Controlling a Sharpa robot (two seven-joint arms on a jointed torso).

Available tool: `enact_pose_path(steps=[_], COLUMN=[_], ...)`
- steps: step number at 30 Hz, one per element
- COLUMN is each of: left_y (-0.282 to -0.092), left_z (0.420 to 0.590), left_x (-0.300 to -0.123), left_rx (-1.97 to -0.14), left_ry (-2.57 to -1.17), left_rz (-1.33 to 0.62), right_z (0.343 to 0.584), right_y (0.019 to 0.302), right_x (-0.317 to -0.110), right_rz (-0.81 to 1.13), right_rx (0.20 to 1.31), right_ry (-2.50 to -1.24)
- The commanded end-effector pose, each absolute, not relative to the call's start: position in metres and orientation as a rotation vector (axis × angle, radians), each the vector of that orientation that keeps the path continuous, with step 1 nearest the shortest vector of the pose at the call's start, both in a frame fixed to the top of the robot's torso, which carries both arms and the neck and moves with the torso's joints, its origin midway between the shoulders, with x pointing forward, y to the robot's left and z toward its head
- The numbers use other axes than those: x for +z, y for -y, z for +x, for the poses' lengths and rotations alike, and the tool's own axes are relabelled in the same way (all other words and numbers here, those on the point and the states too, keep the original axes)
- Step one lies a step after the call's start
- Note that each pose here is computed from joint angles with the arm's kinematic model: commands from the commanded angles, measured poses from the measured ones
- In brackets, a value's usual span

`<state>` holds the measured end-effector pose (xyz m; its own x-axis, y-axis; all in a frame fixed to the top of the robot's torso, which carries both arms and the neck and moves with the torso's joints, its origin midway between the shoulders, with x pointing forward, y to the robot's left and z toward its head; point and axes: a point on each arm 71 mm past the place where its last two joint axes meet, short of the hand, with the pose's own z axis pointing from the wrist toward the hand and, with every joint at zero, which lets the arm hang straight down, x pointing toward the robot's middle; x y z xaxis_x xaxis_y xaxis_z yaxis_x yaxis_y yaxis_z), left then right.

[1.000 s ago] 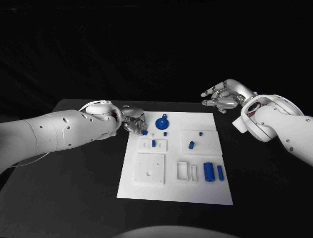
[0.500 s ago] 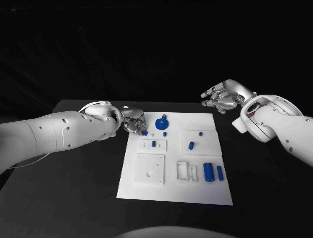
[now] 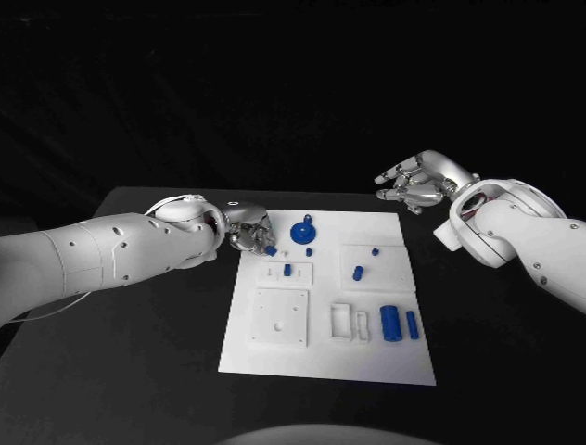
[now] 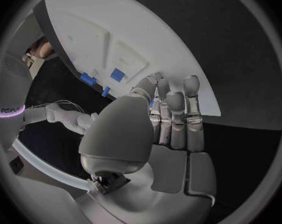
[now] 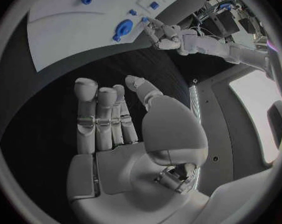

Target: Assemble the parts on the task board

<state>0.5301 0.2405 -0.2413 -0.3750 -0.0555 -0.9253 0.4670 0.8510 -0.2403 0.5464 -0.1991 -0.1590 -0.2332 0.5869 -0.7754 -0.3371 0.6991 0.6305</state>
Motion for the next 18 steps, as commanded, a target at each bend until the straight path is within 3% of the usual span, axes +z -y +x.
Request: enact_pose_path(steps=[1,18], left_y=[-0.238,-0.248], left_z=[0.527,0.527], left_x=[-0.244,-0.237], left_rx=[-0.608,-0.653], left_ry=[-1.873,-1.862], left_rz=[0.282,0.155], right_z=[0.546,0.544], right_y=[0.198,0.196], right_x=[-0.160,-0.161], right_rz=[0.197,0.197], right_rx=[0.873,0.878], right_ry=[-1.596,-1.599])
